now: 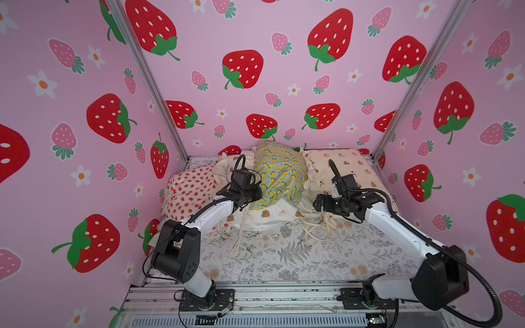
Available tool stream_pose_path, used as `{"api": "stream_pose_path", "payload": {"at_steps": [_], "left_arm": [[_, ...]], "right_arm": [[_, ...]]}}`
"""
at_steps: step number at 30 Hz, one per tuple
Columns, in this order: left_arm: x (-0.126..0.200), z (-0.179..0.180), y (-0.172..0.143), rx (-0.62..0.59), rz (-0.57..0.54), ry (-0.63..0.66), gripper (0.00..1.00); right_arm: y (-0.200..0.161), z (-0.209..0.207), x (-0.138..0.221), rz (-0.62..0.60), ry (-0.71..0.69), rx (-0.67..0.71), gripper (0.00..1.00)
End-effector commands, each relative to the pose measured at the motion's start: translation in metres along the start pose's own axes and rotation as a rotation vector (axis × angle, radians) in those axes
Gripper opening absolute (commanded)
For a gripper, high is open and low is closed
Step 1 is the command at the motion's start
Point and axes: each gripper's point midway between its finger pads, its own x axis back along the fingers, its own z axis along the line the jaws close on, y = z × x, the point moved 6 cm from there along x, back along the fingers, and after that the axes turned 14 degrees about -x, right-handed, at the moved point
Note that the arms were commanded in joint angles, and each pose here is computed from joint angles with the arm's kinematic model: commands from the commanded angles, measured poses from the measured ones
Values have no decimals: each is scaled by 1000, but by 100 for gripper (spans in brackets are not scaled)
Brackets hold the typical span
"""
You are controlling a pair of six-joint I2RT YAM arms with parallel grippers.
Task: Zip up pillowcases
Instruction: Pick up the pillowcase from the pillowcase.
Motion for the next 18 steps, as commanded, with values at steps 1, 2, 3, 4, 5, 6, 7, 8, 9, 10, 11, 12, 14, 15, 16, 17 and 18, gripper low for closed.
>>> {"api": "stream_pose_path", "payload": {"at_steps": [1, 2, 3, 4, 5, 6, 7, 8, 9, 10, 11, 12, 14, 15, 16, 17, 18], "left_arm": [[22, -24, 28, -1, -99, -110, 2], [28, -28, 34, 3, -115, -123, 1], [34, -32, 40, -2, -134, -135, 0], [42, -35, 46, 1, -156, -145, 0], [49, -39, 52, 7, -179, -159, 0], [55, -42, 57, 14, -201, -172, 0], [62, -46, 63, 25, -222, -186, 0], [69, -49, 68, 38, -237, -195, 0], [75, -52, 73, 48, -249, -201, 0], [81, -54, 79, 68, -261, -207, 0], [87, -57, 83, 88, -274, -219, 0], [91, -60, 87, 101, -285, -231, 0], [98, -62, 93, 124, -304, -238, 0], [100, -63, 96, 131, -311, -241, 0], [101, -64, 98, 137, -315, -242, 0], [103, -65, 100, 143, -322, -244, 0], [104, -65, 101, 152, -326, -243, 0]], "right_arm": [[14, 17, -8, -62, 4, 60, 98], [14, 22, -15, -59, 19, 77, 97], [14, 27, -20, -52, 35, 89, 95], [15, 31, -25, -50, 41, 99, 93], [15, 35, -30, -54, 48, 124, 90], [16, 38, -34, -62, 54, 148, 89], [16, 41, -39, -76, 60, 172, 86], [14, 45, -44, -89, 84, 200, 84], [11, 48, -48, -100, 115, 228, 82], [9, 49, -54, -115, 133, 252, 81], [8, 48, -60, -123, 141, 276, 79], [7, 46, -66, -131, 136, 289, 78], [8, 45, -78, -145, 125, 321, 77], [8, 47, -82, -145, 143, 338, 76], [6, 51, -85, -153, 159, 356, 76], [6, 52, -89, -165, 165, 370, 76], [6, 52, -93, -175, 171, 376, 76]]}}
